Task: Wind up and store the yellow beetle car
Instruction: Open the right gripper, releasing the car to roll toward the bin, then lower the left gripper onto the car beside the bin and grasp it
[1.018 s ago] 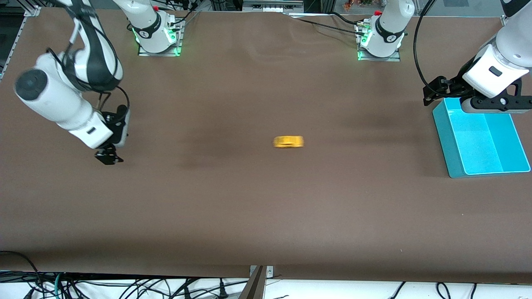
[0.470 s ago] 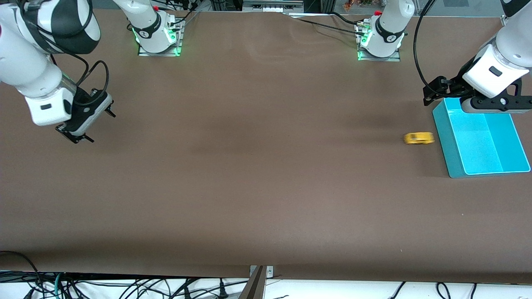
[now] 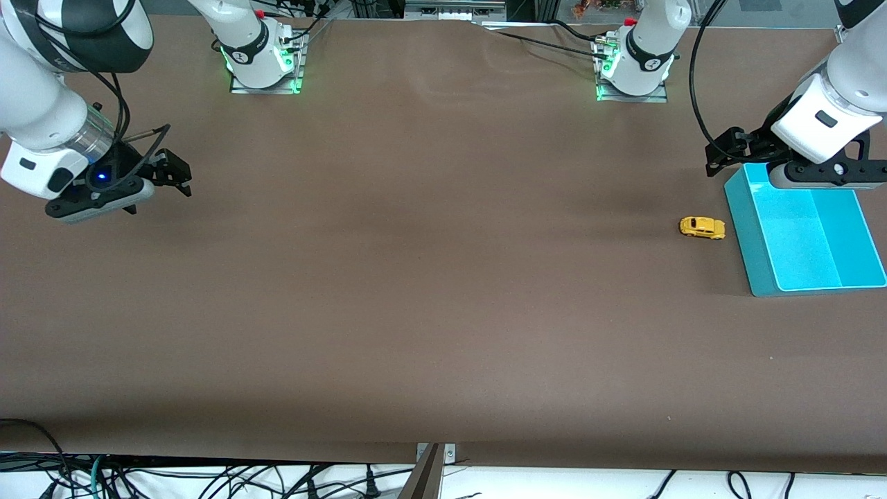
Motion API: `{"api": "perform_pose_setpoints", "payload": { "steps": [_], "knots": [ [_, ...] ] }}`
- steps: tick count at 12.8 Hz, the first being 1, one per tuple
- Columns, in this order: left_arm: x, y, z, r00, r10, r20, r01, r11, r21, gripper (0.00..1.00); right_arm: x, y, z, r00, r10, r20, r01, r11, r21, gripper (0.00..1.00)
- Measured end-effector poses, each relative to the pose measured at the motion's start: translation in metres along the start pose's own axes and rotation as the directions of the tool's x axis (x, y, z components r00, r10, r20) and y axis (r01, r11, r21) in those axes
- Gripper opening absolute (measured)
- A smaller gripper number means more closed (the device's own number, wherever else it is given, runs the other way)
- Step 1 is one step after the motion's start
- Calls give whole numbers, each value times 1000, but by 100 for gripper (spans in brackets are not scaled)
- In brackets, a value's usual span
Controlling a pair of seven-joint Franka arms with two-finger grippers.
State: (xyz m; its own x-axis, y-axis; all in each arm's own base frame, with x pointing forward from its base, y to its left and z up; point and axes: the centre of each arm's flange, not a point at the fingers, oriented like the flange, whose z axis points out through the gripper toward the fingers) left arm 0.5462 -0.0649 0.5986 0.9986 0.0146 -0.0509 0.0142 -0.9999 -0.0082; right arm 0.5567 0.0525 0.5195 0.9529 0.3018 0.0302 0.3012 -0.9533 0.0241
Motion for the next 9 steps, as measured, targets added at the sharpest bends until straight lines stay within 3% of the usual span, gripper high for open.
{"api": "perform_pose_setpoints", "payload": {
  "steps": [5,9],
  "knots": [
    [1,-3,6,998,49,29,-49,999,1,100,-3,-1,-13,992,119,38,-120,993,13,100],
    [11,-22,36,937,330,117,-328,944,-35,100,-3,-2,-15,989,139,43,-140,990,18,100]
  ]
}}
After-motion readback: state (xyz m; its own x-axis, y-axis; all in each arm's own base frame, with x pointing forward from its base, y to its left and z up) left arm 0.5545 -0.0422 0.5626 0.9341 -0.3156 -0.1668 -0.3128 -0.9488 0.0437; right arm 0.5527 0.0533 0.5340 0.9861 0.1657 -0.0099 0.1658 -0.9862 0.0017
